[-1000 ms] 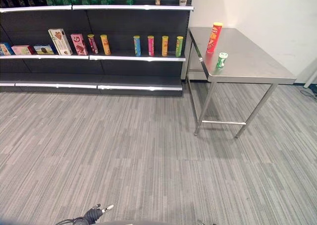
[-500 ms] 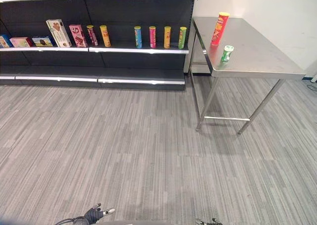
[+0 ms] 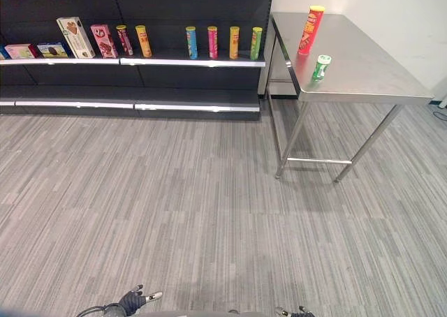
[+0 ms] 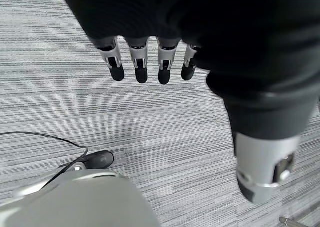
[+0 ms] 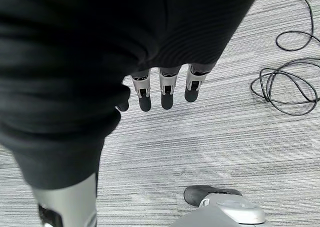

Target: Put the goods on the table back onto the shelves and tidy them up.

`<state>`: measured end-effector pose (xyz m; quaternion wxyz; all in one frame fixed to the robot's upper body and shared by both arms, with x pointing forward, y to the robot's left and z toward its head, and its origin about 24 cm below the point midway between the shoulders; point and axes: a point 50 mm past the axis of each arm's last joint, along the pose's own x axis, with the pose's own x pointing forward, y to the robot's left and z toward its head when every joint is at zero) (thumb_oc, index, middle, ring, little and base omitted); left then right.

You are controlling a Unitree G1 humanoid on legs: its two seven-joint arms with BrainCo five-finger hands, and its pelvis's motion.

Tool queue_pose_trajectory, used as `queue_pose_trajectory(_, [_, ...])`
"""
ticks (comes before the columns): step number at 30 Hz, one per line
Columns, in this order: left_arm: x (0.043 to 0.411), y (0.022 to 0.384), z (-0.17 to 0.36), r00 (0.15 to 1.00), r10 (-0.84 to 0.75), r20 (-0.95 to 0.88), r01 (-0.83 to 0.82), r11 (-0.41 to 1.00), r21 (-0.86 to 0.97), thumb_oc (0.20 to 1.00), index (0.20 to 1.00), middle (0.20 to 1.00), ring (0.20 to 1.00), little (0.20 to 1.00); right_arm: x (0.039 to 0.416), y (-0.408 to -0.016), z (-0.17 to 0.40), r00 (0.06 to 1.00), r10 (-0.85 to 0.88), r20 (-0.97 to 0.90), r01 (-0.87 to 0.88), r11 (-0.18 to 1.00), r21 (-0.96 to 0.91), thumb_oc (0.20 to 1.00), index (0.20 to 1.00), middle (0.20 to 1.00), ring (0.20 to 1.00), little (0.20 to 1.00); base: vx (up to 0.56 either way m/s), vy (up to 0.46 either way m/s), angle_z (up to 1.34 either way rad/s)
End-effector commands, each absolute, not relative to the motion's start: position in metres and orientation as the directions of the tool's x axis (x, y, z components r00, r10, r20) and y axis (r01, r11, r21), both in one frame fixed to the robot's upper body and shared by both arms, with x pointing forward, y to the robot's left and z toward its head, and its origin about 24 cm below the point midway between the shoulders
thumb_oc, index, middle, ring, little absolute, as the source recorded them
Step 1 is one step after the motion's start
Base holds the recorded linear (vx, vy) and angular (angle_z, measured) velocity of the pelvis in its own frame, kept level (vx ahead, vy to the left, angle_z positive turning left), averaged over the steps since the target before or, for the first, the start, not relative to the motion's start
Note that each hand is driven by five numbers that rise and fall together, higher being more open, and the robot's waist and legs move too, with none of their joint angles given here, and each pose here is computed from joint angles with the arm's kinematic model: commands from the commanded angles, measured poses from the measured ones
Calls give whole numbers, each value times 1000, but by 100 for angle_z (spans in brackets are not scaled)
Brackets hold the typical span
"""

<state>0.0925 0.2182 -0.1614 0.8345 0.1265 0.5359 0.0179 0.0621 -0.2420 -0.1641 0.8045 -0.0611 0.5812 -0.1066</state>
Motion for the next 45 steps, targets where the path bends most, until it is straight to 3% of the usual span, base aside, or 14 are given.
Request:
queue_pose_trajectory(1, [113,226,-155,479,190,-857,41,970,238,1000,1000,1000,1000,1000,66,-253,-161,303,-281,-911,121,959,-256,1000,1000,1000,1000,1000,21,-50,-1])
queue_pose_trajectory(17, [113,223,-155,493,199,-847,-42,978,206,1000,1000,1000,1000,1000,101,-265,-148,426,-315,-848,166,949,-269,1000,1000,1000,1000,1000,170,-12,5])
queue_pose_trajectory(23, [95,234,-158,441,245,-864,-71,968,239,1000,1000,1000,1000,1000,95,-259,-152,403,-294,-867,149,956,-255,1000,1000,1000,1000,1000,584,248,-58])
queue_pose_trajectory(33, [136,248,-139,573,255,-779,-77,963,259,1000,1000,1000,1000,1000,98,-261,-152,398,-294,-869,179,954,-241,1000,1000,1000,1000,1000,345,178,-29])
queue_pose_trajectory(41, [146,235,-139,598,200,-776,-19,972,236,1000,1000,1000,1000,1000,76,-264,-156,335,-307,-891,201,947,-251,1000,1000,1000,1000,1000,467,84,9])
queue_pose_trajectory(45, [133,226,-146,560,176,-810,14,975,222,1000,1000,1000,1000,1000,64,-264,-158,310,-304,-901,196,947,-252,1000,1000,1000,1000,1000,458,-58,68])
